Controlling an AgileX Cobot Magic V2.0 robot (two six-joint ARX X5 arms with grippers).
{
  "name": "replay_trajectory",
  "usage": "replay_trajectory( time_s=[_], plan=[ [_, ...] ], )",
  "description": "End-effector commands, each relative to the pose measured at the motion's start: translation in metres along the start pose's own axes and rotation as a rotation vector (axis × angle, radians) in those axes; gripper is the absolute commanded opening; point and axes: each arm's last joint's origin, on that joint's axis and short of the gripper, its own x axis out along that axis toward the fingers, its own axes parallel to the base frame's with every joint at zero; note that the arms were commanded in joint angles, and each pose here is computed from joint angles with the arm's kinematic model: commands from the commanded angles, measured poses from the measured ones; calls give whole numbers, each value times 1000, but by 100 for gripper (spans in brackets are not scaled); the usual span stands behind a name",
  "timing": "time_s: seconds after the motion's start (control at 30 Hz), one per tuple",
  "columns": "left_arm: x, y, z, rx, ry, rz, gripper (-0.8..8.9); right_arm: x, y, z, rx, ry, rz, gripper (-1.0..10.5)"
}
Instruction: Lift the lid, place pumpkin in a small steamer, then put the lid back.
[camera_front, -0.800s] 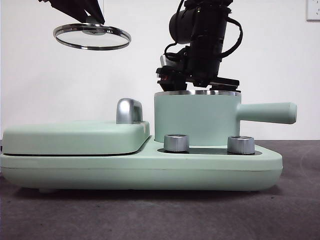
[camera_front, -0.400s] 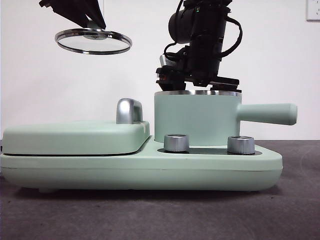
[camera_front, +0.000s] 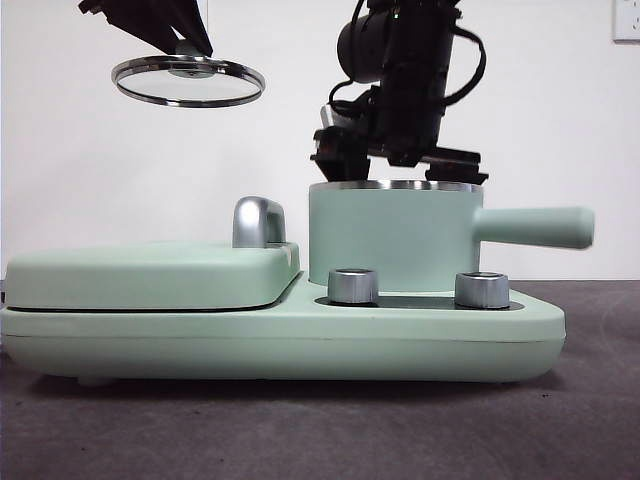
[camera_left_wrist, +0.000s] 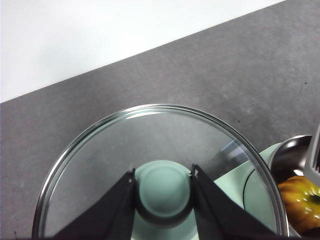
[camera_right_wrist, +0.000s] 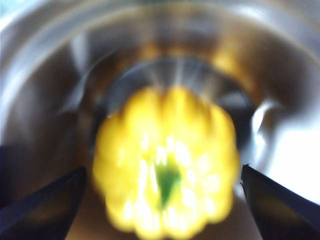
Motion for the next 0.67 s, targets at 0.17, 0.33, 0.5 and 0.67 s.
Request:
replay_trajectory(
  time_s=[0.17, 0.33, 0.5, 0.67],
  plan=[
    [3, -2, 5, -8, -33, -48, 16, -49, 6, 11, -14, -55, -23, 492],
    [4, -5, 5, -6, -25, -56, 16, -87, 6, -1, -12, -106, -46, 491],
    [6, -13, 5, 9, -12, -78, 16, -127, 11, -30, -30, -177, -38, 491],
    [9, -31, 6, 40, -8, -120, 16, -159, 9, -87, -50, -204, -62, 491]
  ],
)
